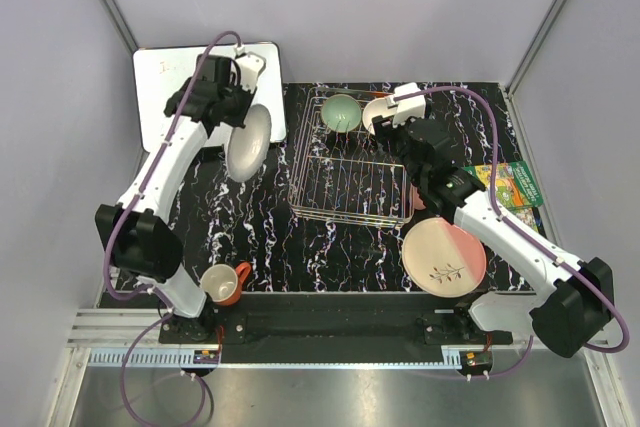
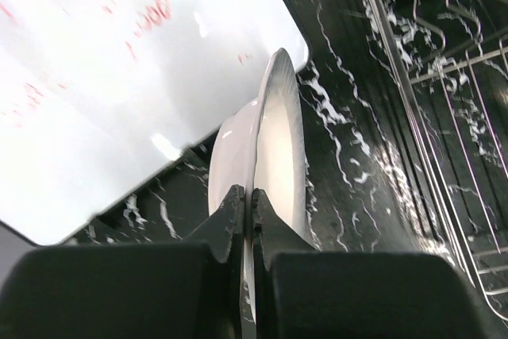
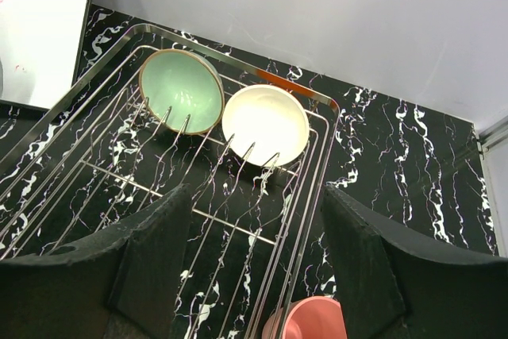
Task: Load the mixed dishes into the dish rack
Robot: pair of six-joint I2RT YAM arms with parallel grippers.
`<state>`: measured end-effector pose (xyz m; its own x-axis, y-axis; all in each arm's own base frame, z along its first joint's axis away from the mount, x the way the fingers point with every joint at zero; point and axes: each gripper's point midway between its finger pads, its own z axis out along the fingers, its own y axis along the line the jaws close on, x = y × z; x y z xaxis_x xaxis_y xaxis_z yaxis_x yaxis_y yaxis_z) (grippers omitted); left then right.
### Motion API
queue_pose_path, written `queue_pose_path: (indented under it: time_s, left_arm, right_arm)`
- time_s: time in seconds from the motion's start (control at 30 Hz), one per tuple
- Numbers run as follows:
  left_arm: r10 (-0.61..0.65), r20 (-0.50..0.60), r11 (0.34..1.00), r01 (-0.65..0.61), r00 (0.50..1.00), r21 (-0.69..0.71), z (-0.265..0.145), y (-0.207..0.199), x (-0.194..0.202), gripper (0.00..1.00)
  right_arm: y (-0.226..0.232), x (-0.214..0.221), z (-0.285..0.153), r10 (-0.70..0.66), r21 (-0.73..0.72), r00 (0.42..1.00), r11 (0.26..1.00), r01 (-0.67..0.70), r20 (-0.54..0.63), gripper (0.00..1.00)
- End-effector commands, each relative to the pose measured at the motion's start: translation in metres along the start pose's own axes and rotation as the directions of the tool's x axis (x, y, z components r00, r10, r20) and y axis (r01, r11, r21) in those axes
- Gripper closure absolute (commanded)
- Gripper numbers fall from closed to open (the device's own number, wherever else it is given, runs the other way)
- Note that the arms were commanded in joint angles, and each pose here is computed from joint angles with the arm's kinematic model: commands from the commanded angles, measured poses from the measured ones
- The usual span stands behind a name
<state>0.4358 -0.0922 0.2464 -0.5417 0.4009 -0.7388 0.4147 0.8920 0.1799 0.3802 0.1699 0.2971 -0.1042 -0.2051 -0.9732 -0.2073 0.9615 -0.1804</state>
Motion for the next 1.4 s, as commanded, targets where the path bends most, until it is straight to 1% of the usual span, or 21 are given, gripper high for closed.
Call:
queue_pose_path:
  time_s: [0.0, 0.07, 0.4, 0.63, 0.87, 1.03, 1.2, 1.37]
  left_arm:
    - [0.094, 0.211, 0.984, -0.058, 0.973, -0.171, -0.042, 0.032, -0.086, 1.0]
    - [0.12, 0.23, 0.981, -0.08, 0.966, -0.179, -0.047, 0.028, -0.1, 1.0]
    - [0.195, 0.277, 0.97, -0.142, 0.941, -0.199, -0.062, 0.002, -0.136, 1.0]
    - [0.257, 0.333, 0.954, -0.182, 0.907, -0.24, -0.082, -0.014, -0.166, 1.0]
    - [0.3, 0.351, 0.941, -0.215, 0.887, -0.262, -0.085, -0.031, -0.184, 1.0]
    - [0.325, 0.373, 0.931, -0.225, 0.869, -0.287, -0.095, -0.041, -0.197, 1.0]
    - [0.351, 0.373, 0.925, -0.255, 0.859, -0.282, -0.091, -0.062, -0.202, 1.0]
    - [0.37, 0.358, 0.919, -0.283, 0.857, -0.274, -0.076, -0.079, -0.203, 1.0]
  right_arm:
    - [-0.008, -0.019, -0.006, 0.045, 0.032, 0.997, 0.998, -0.047, 0.067, 0.27]
    - [-0.008, -0.019, -0.007, 0.046, 0.036, 0.997, 0.998, -0.049, 0.07, 0.26]
    - [-0.017, -0.017, -0.013, 0.05, 0.07, 0.995, 0.996, -0.056, 0.083, 0.27]
    - [-0.022, -0.012, -0.019, 0.07, 0.093, 0.993, 0.993, -0.078, 0.094, 0.27]
    - [-0.026, -0.008, -0.027, 0.09, 0.098, 0.991, 0.99, -0.1, 0.099, 0.27]
    - [-0.026, -0.005, -0.03, 0.101, 0.094, 0.99, 0.989, -0.111, 0.102, 0.27]
    - [-0.029, -0.007, -0.035, 0.118, 0.104, 0.986, 0.986, -0.13, 0.116, 0.27]
    - [-0.031, 0.0, -0.042, 0.145, 0.103, 0.983, 0.982, -0.157, 0.112, 0.27]
